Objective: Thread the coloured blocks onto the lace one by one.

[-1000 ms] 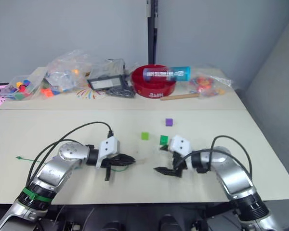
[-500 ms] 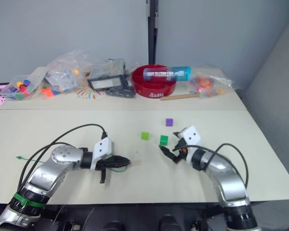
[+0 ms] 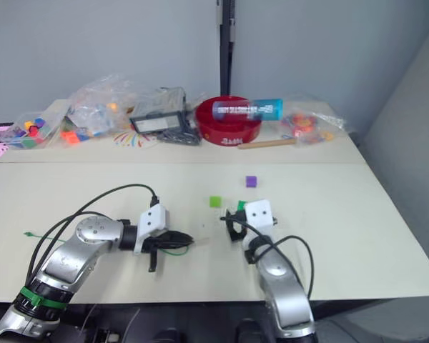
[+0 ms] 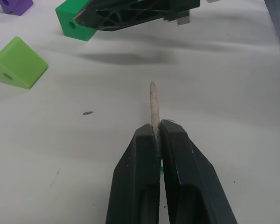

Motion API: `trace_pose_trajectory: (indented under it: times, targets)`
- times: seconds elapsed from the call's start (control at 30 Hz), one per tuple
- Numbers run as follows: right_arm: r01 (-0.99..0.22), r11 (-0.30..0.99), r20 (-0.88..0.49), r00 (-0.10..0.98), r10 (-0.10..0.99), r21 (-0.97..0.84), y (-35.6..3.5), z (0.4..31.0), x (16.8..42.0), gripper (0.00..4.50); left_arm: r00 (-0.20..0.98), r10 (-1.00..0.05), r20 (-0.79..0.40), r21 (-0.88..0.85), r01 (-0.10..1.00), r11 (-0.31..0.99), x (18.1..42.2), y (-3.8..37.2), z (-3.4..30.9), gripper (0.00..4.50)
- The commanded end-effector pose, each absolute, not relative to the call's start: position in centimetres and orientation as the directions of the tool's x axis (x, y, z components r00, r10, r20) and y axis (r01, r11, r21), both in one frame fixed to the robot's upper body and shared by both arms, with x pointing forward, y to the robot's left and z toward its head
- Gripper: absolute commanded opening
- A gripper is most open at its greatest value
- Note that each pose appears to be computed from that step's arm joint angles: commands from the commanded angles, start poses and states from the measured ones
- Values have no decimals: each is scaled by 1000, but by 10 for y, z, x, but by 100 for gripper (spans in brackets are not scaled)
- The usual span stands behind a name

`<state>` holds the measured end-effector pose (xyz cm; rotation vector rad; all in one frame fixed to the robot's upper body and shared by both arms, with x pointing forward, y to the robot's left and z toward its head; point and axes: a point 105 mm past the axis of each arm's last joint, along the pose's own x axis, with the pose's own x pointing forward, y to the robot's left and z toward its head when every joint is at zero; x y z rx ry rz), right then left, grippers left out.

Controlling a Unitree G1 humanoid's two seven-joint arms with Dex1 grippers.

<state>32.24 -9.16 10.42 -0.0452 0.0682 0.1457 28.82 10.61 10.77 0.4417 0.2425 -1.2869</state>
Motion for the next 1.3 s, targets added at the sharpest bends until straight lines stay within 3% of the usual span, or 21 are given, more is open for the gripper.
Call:
trace_pose_trajectory:
  times: [0.03,0.37,0.5,0.7,0.73,0.9,1.1,1.3]
  targets:
    - [-102,994,-39,994,101,-37,-87,108,329,448,278,-875,-396,221,954,202,289,105,119,0]
    - [-36,999,-48,998,36,2,-84,94,346,448,279,-870,-406,224,953,201,289,109,120,0]
    - [-80,997,-7,997,80,16,-74,102,341,338,287,-865,-411,227,952,207,291,111,120,0]
    - [-89,996,-2,996,89,18,-76,103,336,127,281,-867,-412,224,953,203,291,111,119,0]
    - [-93,996,-5,996,93,17,-76,102,333,117,280,-867,-412,223,954,202,291,111,119,0]
    - [-149,988,-19,989,150,30,-72,102,309,117,277,-869,-411,222,954,199,291,110,118,0]
    - [-249,968,-118,961,252,43,-52,84,257,117,263,-876,-404,218,958,187,291,106,120,0]
    - [-244,964,-252,931,264,107,-44,58,240,117,233,-879,-416,200,967,161,287,105,117,0]
